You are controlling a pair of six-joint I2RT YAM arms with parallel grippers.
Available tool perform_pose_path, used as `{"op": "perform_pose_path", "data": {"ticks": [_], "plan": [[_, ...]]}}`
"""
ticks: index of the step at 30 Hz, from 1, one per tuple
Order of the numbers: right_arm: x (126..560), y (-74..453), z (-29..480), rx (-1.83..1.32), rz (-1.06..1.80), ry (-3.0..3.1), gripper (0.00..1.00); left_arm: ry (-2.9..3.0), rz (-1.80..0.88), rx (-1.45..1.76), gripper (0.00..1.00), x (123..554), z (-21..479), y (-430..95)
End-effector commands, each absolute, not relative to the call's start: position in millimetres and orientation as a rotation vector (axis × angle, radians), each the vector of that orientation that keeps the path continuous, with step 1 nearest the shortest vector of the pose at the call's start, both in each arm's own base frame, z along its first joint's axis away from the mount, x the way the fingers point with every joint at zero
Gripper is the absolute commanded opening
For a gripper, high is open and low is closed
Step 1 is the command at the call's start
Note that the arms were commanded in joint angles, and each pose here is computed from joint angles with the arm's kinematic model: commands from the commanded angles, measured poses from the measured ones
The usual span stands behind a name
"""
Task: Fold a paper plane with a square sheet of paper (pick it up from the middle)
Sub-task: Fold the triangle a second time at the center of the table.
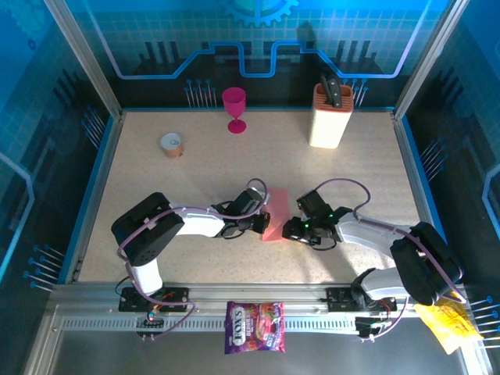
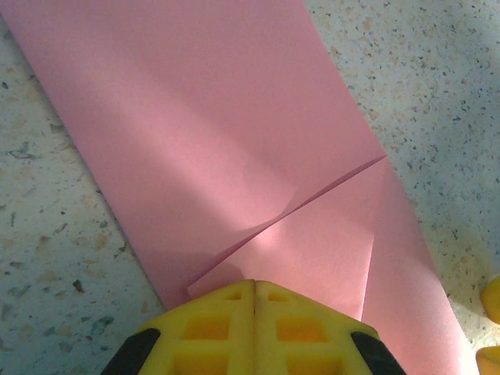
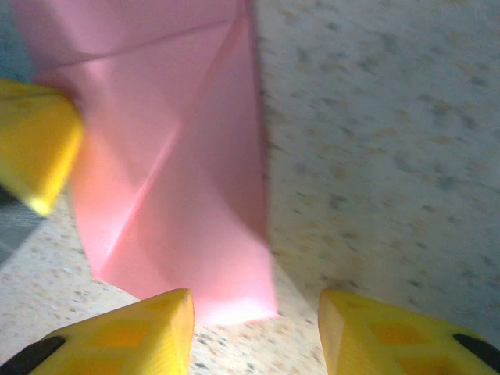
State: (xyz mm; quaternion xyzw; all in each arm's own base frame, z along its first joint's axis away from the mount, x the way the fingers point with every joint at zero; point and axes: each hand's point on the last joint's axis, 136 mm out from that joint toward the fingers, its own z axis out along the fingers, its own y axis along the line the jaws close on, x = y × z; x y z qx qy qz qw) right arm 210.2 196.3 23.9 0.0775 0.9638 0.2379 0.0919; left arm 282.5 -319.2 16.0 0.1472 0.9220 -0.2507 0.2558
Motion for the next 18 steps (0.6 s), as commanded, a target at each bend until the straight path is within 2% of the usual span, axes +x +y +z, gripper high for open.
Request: {"op": "perform_pose_path", "data": {"ticks": [1, 18], "plan": [[233, 220, 49, 0.169, 0.831, 2.706, 0.47, 2.632, -0.616, 0.418, 0.00, 262, -18, -300], [230, 199, 18, 0.269, 0.714, 2.736, 0.56, 2.635, -0.611, 0.425, 0.00, 260, -19, -299]]}}
